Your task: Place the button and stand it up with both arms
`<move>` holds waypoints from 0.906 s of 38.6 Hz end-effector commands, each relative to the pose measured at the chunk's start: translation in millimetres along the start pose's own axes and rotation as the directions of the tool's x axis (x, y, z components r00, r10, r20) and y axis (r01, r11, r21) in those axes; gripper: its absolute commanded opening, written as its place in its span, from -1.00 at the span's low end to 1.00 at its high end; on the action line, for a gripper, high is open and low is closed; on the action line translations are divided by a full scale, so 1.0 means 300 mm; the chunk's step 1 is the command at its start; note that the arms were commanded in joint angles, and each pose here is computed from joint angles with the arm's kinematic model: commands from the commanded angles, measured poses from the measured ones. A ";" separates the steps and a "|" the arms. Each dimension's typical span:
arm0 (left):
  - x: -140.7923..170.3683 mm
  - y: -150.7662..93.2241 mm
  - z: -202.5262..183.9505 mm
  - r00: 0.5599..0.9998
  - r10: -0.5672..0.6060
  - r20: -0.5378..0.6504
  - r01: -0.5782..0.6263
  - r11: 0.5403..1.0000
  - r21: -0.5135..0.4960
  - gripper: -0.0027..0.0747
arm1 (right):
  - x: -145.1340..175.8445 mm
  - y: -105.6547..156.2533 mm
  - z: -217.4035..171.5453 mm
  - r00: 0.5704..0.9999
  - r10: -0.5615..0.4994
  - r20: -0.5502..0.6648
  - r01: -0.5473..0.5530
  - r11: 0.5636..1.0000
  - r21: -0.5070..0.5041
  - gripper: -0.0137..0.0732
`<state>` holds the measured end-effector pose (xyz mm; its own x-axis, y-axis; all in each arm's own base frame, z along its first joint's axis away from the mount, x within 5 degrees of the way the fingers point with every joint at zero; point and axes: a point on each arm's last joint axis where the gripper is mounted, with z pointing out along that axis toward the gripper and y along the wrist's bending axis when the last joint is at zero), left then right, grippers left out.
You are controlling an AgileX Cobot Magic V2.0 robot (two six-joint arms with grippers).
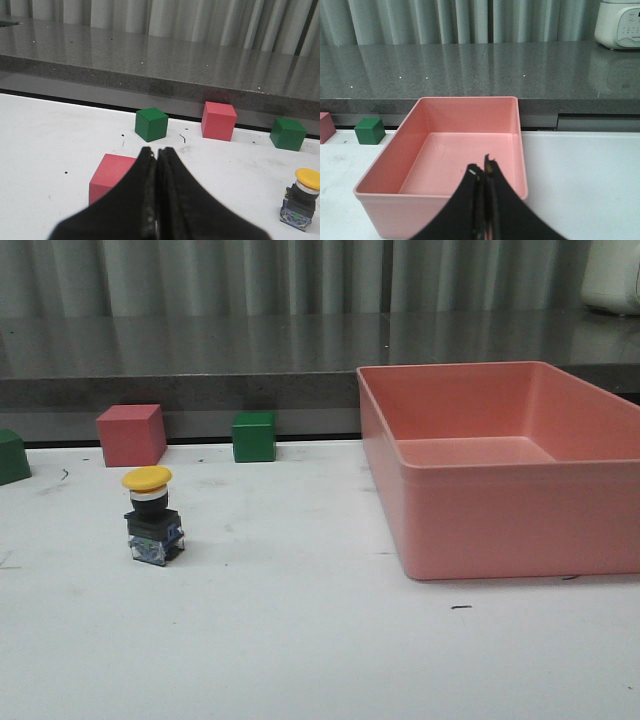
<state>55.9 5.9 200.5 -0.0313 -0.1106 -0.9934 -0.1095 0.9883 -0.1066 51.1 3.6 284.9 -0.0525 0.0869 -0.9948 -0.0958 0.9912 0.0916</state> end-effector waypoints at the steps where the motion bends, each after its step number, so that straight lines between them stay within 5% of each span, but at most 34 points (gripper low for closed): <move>1: -0.020 -0.002 -0.006 0.995 -0.011 0.099 0.009 1.000 0.013 -0.98 | -0.052 0.006 -0.005 0.995 -0.016 0.097 0.017 1.000 -0.009 -0.85; 35: -0.020 -0.002 -0.006 0.995 -0.011 0.099 0.009 1.000 0.013 -0.98 | -0.028 0.009 0.004 0.992 -0.077 0.095 0.079 0.997 -0.021 -0.85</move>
<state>55.9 5.9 200.5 -0.0313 -0.1106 -0.9934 -0.1095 0.9883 -0.1066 51.9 4.2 282.0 -0.0555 0.0577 -0.9968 -0.1025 0.9927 0.0631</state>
